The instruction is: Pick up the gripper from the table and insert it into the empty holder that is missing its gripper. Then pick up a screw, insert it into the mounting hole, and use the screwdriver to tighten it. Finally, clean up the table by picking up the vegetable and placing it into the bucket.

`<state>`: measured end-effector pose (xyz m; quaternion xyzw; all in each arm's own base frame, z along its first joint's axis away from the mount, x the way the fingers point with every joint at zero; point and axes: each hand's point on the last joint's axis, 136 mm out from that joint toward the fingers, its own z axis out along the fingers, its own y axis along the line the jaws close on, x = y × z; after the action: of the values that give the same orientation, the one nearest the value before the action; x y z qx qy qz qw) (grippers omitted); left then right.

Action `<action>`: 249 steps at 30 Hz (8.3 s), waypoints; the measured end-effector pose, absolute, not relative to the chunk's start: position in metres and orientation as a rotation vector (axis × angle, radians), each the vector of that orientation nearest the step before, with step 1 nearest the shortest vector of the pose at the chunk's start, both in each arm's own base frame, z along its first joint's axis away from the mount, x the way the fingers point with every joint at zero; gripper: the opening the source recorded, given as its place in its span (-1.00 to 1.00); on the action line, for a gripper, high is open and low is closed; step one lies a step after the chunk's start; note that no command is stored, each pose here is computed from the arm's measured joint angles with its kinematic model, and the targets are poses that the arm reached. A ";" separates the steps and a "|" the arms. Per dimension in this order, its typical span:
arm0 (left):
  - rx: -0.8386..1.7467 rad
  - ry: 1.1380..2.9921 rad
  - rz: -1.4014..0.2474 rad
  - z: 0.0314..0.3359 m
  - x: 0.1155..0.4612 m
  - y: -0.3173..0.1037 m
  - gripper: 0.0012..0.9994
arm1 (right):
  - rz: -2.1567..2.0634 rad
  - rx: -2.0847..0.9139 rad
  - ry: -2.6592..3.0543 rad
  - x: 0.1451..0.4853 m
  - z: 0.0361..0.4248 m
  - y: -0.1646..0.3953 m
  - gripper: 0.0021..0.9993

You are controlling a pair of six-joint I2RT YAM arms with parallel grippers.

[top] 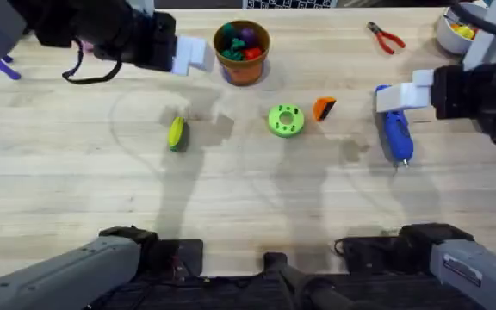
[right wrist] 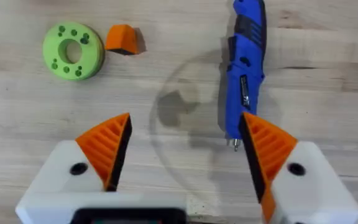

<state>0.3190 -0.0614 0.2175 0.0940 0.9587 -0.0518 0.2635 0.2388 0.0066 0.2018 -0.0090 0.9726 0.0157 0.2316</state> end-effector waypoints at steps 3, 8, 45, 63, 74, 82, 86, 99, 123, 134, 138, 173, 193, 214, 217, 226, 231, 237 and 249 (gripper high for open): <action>0.260 2.610 -0.118 0.215 0.315 -0.058 0.97 | 0.043 -0.025 2.674 0.239 0.202 0.007 0.99; 0.262 2.537 -0.116 0.224 0.330 -0.060 0.97 | 0.043 -0.025 2.674 0.239 0.202 0.007 0.99; 0.259 1.951 -0.163 0.253 0.312 -0.053 0.97 | 0.043 -0.025 2.674 0.239 0.202 0.007 0.99; 0.381 1.678 -0.307 0.205 0.238 -0.073 0.97 | 0.043 -0.025 2.674 0.239 0.202 0.007 0.99; 0.409 1.577 -0.310 0.179 0.229 -0.078 0.97 | 0.044 -0.025 2.674 0.239 0.202 0.007 0.99; 0.472 1.436 -0.331 0.195 0.224 -0.088 0.97 | 0.043 -0.025 2.674 0.239 0.202 0.007 0.99; 0.514 1.403 -0.361 0.200 0.218 -0.095 0.97 | 0.043 -0.025 2.674 0.239 0.202 0.007 0.99; 0.567 1.384 -0.395 0.200 0.212 -0.099 0.97 | 0.043 -0.025 2.674 0.239 0.202 0.007 0.99; 1.038 1.315 -0.785 0.160 0.139 -0.156 0.97 | 0.043 -0.025 2.674 0.239 0.202 0.007 0.99; 0.868 1.443 -0.821 0.161 0.155 -0.149 0.97 | 0.043 -0.025 2.674 0.239 0.202 0.007 0.99; 0.813 1.476 -0.822 0.161 0.161 -0.146 0.97 | 0.043 -0.025 2.674 0.239 0.202 0.007 0.99; 0.793 1.493 -0.851 0.161 0.160 -0.146 0.97 | 0.043 -0.025 2.674 0.239 0.202 0.007 0.99; 0.794 1.493 -0.851 0.161 0.160 -0.146 0.97 | 0.043 -0.025 2.674 0.239 0.202 0.007 0.99; 0.793 1.493 -0.852 0.161 0.160 -0.146 0.97 | 0.044 -0.025 2.675 0.239 0.202 0.007 0.99; 0.793 1.493 -0.852 0.161 0.160 -0.146 0.97 | 0.044 -0.025 2.677 0.238 0.201 0.007 0.99; 0.794 1.493 -0.852 0.161 0.160 -0.146 0.97 | 0.048 -0.041 2.740 0.237 0.199 0.010 0.99; 0.794 1.493 -0.852 0.161 0.160 -0.146 0.97 | 0.061 -0.096 2.805 0.264 0.206 0.022 0.99; 0.793 1.493 -0.852 0.161 0.160 -0.146 0.97 | 0.089 -0.238 2.823 0.302 0.201 0.060 0.99; 0.794 1.493 -0.852 0.161 0.160 -0.146 0.97 | 0.085 -0.233 2.993 0.330 0.130 0.086 0.99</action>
<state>0.1597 -0.1460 0.1608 0.3401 0.6399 -0.3653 0.5843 0.3296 0.0863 0.1296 -0.0774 0.9942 0.0281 0.0690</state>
